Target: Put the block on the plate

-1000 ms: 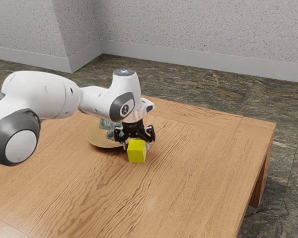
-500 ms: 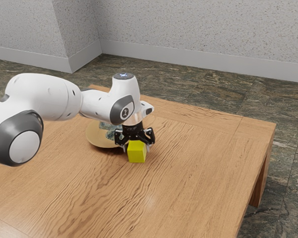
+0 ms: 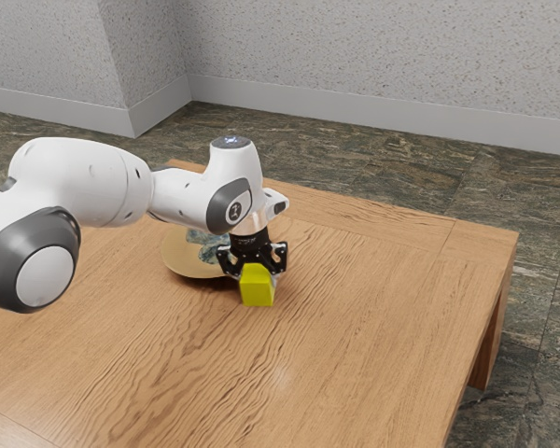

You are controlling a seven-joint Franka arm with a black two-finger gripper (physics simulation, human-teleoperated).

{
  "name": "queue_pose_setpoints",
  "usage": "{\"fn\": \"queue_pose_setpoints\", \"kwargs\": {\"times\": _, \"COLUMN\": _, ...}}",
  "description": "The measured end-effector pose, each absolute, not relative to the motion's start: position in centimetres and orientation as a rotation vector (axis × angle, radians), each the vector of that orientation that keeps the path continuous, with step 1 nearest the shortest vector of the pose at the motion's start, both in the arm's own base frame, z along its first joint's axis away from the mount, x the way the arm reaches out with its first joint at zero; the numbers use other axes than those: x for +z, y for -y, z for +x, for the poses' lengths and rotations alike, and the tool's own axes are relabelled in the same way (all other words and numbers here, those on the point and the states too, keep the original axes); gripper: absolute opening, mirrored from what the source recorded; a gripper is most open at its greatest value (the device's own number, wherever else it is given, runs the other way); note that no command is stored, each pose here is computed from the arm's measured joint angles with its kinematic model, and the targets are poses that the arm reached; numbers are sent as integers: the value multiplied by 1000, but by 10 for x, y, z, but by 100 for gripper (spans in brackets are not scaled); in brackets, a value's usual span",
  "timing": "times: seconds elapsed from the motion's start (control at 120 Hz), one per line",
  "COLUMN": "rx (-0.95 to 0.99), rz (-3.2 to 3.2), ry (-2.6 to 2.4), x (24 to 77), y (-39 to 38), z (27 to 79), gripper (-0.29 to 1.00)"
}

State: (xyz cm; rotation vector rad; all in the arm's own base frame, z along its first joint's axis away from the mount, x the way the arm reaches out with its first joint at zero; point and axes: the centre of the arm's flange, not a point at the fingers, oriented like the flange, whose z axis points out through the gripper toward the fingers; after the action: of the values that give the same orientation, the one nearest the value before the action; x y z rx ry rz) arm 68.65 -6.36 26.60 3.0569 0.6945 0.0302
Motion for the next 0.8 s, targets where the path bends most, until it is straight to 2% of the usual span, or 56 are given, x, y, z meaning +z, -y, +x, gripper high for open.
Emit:
{"fn": "queue_pose_setpoints", "kwargs": {"times": 0.117, "rx": 48, "rz": 3054, "ry": -688, "x": 275, "y": 67, "z": 687, "gripper": 41}}
{"fn": "queue_pose_setpoints", "kwargs": {"times": 0.317, "rx": 139, "rz": 3038, "ry": -650, "x": 334, "y": 80, "z": 682, "gripper": 40}}
{"fn": "queue_pose_setpoints", "kwargs": {"times": 0.475, "rx": 186, "rz": 3036, "ry": -758, "x": 375, "y": 19, "z": 681, "gripper": 40}}
{"fn": "queue_pose_setpoints", "kwargs": {"times": 0.625, "rx": 190, "rz": 3054, "ry": -798, "x": 376, "y": -29, "z": 690, "gripper": 40}}
{"fn": "queue_pose_setpoints", "kwargs": {"times": 0.8, "rx": 177, "rz": 3064, "ry": -797, "x": 344, "y": -61, "z": 719, "gripper": 40}}
